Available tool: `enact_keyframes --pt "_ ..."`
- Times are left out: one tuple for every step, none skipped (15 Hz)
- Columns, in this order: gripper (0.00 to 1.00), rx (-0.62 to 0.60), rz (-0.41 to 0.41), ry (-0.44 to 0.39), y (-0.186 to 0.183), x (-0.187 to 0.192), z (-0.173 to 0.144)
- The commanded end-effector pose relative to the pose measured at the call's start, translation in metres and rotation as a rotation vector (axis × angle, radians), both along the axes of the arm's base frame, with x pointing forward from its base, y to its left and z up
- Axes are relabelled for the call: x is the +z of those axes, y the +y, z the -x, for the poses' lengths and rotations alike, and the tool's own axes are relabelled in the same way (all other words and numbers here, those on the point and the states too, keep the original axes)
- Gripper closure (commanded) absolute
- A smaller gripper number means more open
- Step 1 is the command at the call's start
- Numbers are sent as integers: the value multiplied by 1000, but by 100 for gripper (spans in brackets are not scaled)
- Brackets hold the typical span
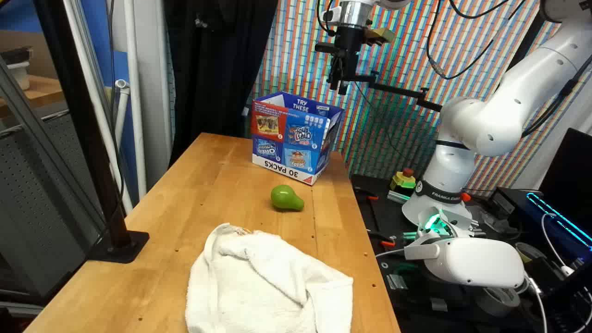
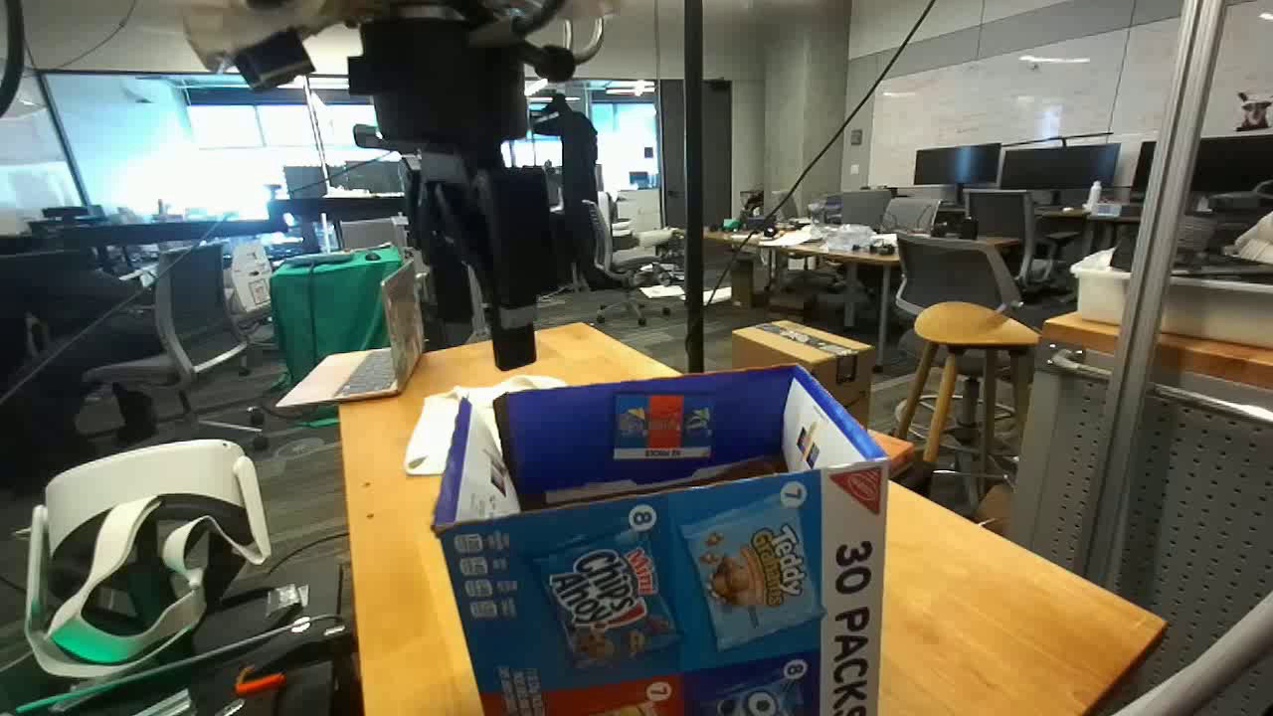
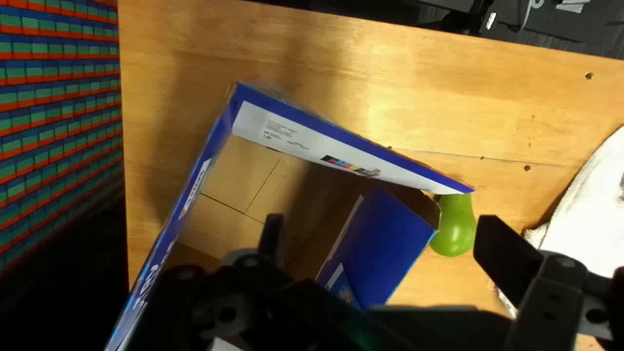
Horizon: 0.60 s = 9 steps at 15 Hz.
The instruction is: Put the green object in the towel then put it in the box
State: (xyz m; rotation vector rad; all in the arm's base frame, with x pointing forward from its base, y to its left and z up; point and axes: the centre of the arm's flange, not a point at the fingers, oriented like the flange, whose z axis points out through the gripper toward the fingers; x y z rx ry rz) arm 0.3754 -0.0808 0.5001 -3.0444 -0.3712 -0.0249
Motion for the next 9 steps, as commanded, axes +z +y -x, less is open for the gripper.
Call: enact_keyframes --pt "0 0 1 -4 0 2 -1" --pt "0 -1 1 -9 -1 4 -1" --pt "0 -1 2 -13 -1 6 -1" --pt "0 -1 2 -14 -1 7 -1" --pt "0 -1 2 -14 -1 6 -1" --pt "0 -1 2 -14 -1 7 -1" --pt "0 -1 2 -14 -1 6 -1" --pt "0 -1 2 -14 -1 7 -1" --pt "0 -1 2 -14 -1 7 -1"
